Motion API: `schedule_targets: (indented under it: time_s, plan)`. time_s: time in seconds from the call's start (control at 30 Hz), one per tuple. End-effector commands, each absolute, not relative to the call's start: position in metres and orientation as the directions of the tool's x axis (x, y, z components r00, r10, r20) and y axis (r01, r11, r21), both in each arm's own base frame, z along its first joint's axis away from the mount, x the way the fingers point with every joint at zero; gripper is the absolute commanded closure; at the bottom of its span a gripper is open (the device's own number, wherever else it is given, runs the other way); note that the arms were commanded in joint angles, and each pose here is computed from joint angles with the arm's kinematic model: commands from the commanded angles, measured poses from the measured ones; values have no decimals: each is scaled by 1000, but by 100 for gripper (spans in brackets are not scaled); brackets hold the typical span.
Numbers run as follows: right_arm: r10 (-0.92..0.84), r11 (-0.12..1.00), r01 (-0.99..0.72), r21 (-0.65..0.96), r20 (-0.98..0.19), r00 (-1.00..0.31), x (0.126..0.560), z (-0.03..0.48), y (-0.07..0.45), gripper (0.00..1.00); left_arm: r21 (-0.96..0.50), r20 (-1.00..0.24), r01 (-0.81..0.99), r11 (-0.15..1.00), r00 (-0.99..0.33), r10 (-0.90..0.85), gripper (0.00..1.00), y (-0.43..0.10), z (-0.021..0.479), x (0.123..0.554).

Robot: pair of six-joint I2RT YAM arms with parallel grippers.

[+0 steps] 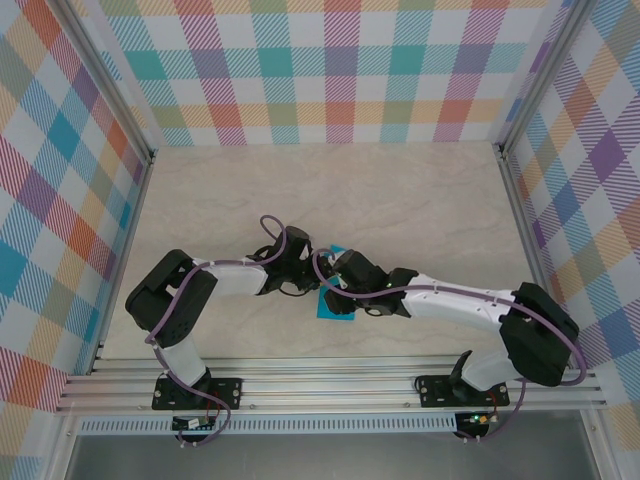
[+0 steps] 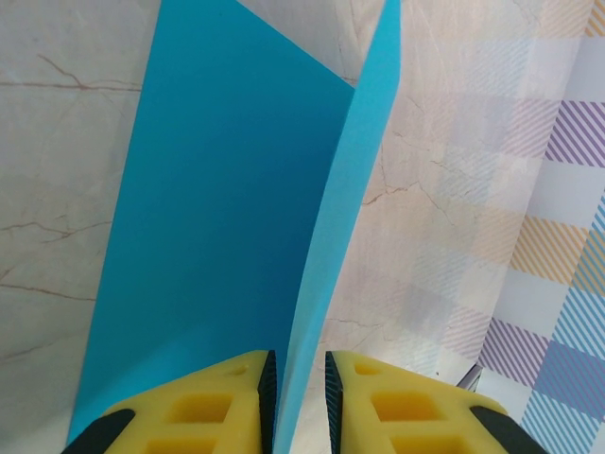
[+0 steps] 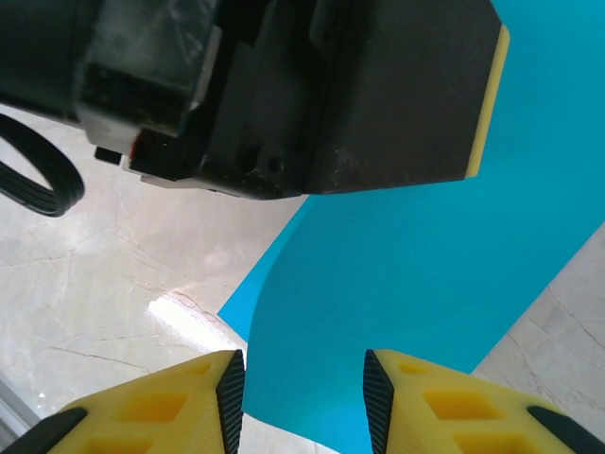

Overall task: Fold a paper plane with a square sheet of paper (pick it up from the middle)
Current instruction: Fold the triangle a second time at the center of the table.

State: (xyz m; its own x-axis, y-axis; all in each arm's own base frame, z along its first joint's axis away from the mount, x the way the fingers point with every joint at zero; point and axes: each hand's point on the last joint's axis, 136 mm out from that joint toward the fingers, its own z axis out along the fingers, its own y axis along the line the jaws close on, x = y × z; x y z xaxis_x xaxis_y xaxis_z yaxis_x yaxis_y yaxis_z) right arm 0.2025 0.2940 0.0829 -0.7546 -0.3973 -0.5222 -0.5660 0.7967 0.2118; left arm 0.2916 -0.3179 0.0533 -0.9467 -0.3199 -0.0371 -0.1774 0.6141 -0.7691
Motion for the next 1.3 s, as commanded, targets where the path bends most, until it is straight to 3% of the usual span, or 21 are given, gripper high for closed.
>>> schedule_targets:
  time_s: [0.0,0.53,0.9,1.27]
  plan:
    - [-421,803,-570,175,-510,-750,204,82,295,61,-787,-32,-162,595,-953,-301,77,-328,61,291]
    - [-409,786,-577,222,-513,-755,197,87,298,97,-742,-70,-159,651,-948,-310,72,-315,59,290]
    - [-360,765,-532,363,-445,-820,196,79,291,99,-643,-185,-155,750,-919,-349,58,-280,64,289]
    - [-330,717,-479,507,-359,-873,210,69,283,97,-575,-310,-128,808,-880,-360,56,-245,82,282]
